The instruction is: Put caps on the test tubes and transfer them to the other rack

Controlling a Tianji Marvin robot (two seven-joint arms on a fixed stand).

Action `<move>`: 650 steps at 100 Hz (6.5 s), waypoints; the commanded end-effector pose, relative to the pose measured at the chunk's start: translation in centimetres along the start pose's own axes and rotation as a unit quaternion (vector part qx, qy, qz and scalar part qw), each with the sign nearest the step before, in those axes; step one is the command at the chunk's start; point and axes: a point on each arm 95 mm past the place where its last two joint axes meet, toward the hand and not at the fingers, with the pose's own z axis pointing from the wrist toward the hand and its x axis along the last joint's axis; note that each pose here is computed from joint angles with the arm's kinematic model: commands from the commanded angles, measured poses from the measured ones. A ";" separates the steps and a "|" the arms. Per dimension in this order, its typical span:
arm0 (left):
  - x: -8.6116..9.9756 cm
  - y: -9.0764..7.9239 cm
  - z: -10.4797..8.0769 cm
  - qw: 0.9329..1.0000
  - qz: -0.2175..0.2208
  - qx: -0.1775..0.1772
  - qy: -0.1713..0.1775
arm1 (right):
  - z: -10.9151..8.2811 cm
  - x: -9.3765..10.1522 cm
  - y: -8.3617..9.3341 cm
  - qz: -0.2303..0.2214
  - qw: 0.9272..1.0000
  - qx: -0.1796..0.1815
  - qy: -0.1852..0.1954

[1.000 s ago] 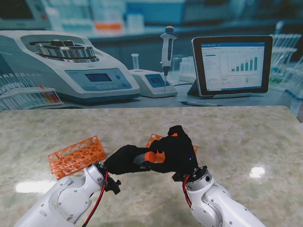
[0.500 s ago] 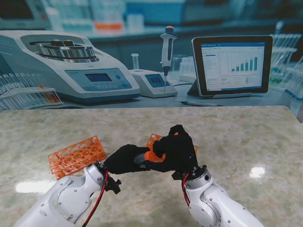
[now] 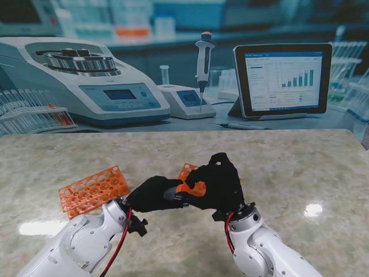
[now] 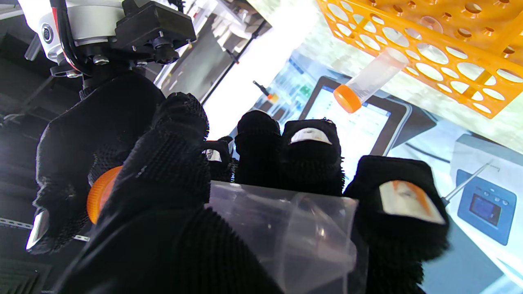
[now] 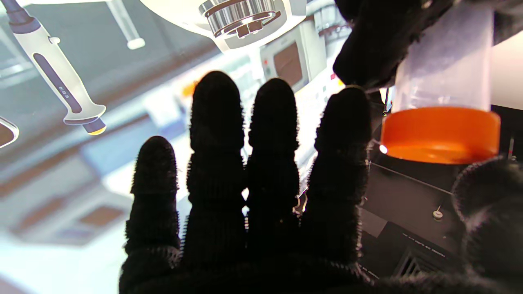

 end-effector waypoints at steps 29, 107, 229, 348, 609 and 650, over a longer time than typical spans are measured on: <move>0.2 0.0 0.1 1.000 0.000 0.000 0.002 | -0.7 0.6 1.1 -0.003 1.000 0.007 0.029; 0.2 0.1 0.1 1.000 -0.001 -0.001 0.003 | -0.6 0.8 1.0 -0.001 0.998 0.031 0.059; 0.3 0.1 0.1 1.000 0.000 -0.001 0.004 | -0.1 1.3 -0.3 0.006 1.000 0.008 0.019; 0.2 0.1 0.1 1.000 0.000 0.001 0.004 | -0.6 1.1 0.4 0.022 1.000 0.001 0.007; 1.4 0.3 -0.2 1.000 -0.010 0.014 0.024 | 0.1 2.2 -0.2 0.135 0.970 0.100 0.177; 1.4 0.2 -0.2 1.000 -0.015 0.009 0.022 | 0.3 2.8 0.1 0.164 0.967 0.081 0.178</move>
